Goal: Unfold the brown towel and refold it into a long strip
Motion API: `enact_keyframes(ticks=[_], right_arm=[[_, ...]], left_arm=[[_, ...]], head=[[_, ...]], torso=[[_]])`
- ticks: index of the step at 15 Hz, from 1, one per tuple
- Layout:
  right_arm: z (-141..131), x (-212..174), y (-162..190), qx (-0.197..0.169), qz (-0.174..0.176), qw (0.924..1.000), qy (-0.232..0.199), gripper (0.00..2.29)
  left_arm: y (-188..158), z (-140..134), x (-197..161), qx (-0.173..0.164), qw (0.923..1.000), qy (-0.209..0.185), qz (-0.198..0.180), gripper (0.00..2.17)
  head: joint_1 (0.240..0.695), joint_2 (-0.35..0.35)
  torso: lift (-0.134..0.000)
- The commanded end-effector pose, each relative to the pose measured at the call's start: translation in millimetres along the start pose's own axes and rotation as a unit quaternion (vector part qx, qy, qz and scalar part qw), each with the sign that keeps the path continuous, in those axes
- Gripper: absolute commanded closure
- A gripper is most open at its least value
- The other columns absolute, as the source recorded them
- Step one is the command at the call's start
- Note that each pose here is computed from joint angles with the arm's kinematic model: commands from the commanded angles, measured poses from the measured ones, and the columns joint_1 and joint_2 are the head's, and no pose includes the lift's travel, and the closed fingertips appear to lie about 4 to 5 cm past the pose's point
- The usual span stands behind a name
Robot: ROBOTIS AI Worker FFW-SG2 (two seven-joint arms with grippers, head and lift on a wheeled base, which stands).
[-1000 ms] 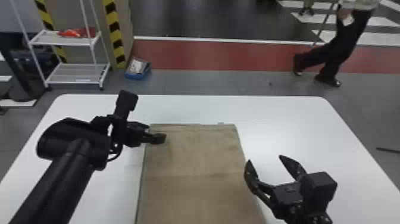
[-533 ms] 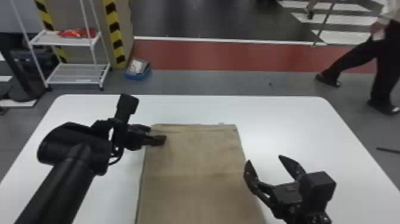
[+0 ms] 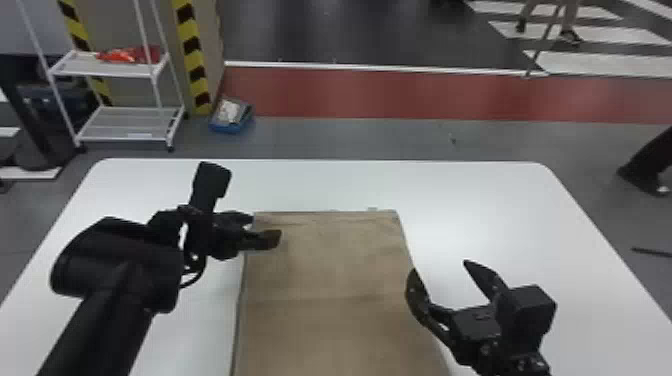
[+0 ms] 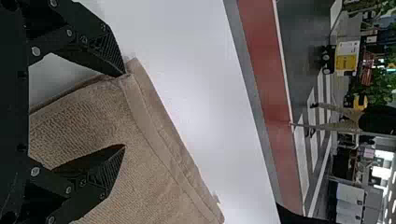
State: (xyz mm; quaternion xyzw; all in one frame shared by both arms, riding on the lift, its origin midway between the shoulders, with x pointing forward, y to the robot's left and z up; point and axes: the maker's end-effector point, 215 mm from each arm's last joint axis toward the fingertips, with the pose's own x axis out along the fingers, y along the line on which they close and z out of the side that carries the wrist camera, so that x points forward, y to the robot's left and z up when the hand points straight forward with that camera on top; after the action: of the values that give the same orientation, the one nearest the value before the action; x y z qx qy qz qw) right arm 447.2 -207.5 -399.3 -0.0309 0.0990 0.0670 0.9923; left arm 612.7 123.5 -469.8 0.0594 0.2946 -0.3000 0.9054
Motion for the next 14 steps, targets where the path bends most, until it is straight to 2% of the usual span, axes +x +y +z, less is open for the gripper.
enact_keyframes(ticks=[1, 4, 5, 7, 9, 13, 14], right_arm=[[-0.9, 1.0, 1.0, 0.0, 0.001, 1.0, 0.002, 0.13], [-2.8, 1.4, 0.3, -0.001, 0.001, 1.0, 0.004, 0.13], [-3.7, 1.8, -0.2, -0.001, 0.0, 1.0, 0.005, 0.13], [-3.5, 2.5, 2.2, 0.0, 0.002, 1.0, 0.004, 0.13], [-3.6, 2.5, 1.6, -0.001, 0.002, 1.0, 0.004, 0.13], [-4.4, 3.4, 1.4, -0.001, 0.001, 1.0, 0.005, 0.13], [-4.7, 3.8, 2.0, 0.0, 0.002, 1.0, 0.005, 0.13]], left_arm=[[-1.6, 0.1, -3.1, -0.002, 1.0, -0.001, -0.001, 0.42], [-4.7, -2.3, -4.3, -0.001, 1.0, -0.002, -0.003, 0.42], [-8.3, -3.2, -3.8, 0.001, 1.0, -0.001, -0.007, 0.51], [-7.8, -3.7, -3.5, 0.012, 0.9999, 0.004, -0.004, 0.89], [-8.5, -3.4, -4.0, 0.013, 0.9999, 0.002, -0.004, 1.39], [-16.9, 11.4, -21.7, 0.022, 0.9993, -0.029, 0.001, 1.45], [-21.8, 15.8, -28.1, 0.027, 0.9989, -0.038, 0.003, 1.83]], head=[[0.695, -0.087], [0.695, -0.087], [0.695, -0.087], [0.695, -0.09], [0.695, -0.091], [0.695, -0.089], [0.695, -0.09]], torso=[[-0.103], [-0.103], [-0.103], [-0.103], [-0.103], [-0.103], [-0.103]])
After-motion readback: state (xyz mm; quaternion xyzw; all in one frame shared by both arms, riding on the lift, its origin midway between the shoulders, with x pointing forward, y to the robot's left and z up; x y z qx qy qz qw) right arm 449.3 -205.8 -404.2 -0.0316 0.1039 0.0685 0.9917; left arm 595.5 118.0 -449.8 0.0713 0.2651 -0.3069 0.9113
